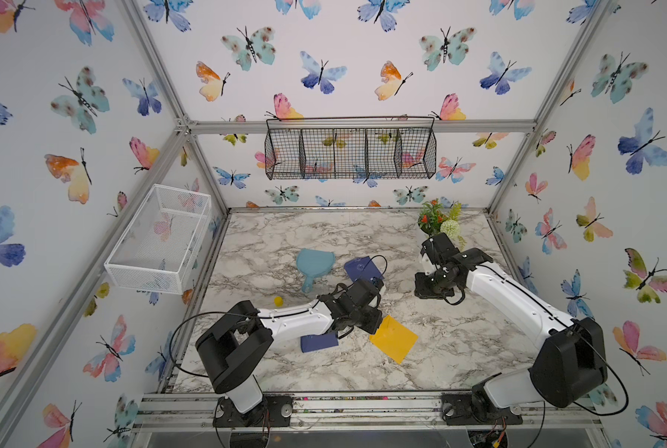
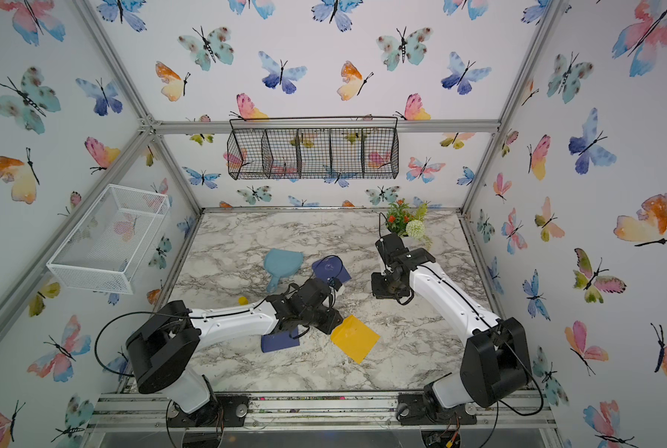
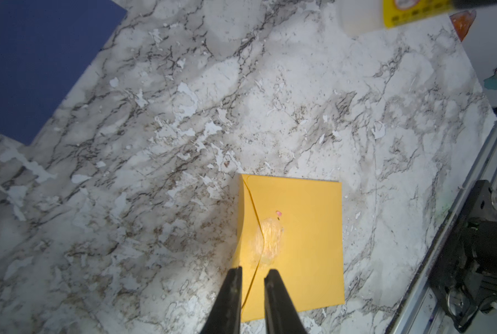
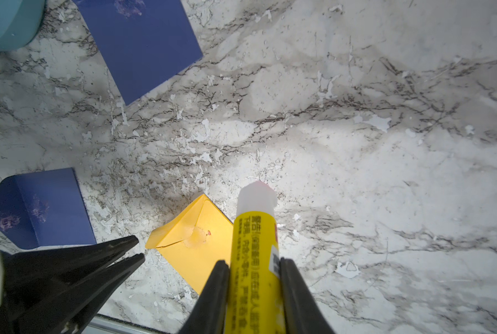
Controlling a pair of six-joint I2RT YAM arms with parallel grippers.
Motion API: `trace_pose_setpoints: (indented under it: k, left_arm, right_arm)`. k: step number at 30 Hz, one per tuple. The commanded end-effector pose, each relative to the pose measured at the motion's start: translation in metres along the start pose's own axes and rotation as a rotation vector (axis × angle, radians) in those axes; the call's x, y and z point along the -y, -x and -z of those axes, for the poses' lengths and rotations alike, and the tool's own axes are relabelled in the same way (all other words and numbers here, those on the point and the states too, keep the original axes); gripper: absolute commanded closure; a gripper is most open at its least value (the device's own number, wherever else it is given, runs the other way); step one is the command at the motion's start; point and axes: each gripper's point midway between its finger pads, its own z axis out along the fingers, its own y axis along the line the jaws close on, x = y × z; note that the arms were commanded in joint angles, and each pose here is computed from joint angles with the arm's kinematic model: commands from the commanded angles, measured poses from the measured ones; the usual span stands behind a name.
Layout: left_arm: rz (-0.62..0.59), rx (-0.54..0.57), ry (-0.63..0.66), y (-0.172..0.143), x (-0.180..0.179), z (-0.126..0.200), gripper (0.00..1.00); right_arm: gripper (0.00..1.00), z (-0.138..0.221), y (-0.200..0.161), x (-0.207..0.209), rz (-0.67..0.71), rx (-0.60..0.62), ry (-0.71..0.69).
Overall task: Seal the envelope with a glue stick
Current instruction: Apply the envelope at the center of the board.
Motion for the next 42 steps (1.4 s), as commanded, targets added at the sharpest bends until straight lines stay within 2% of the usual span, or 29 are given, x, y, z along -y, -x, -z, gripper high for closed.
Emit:
trace_pose_setpoints:
  k: [1,11,16,22,42]
  left_arm:
    - [0.019,-0.05,-0.017,-0.006,-0.003,-0.006,0.81]
    - [0.045,-0.087,-0.071,-0.018,0.001,-0.018,0.83]
    - [0.047,-0.087,-0.096,-0.019,0.004,-0.019,0.93]
    - [0.041,-0.094,-0.116,-0.02,0.007,-0.021,0.98]
    - [0.026,-0.165,-0.154,-0.037,0.021,-0.046,1.0]
  right_arm:
    - [0.98,0.004,-0.005,0.001,-0.001,-0.001,0.014]
    - [0.98,0.005,-0.006,0.001,-0.001,-0.003,0.016]
    - [0.98,0.006,-0.006,0.0,0.002,-0.002,0.019]
    - [0.98,0.005,-0.008,-0.001,0.002,-0.011,0.029]
    - [0.98,0.001,-0.015,-0.003,0.005,-0.035,0.045]
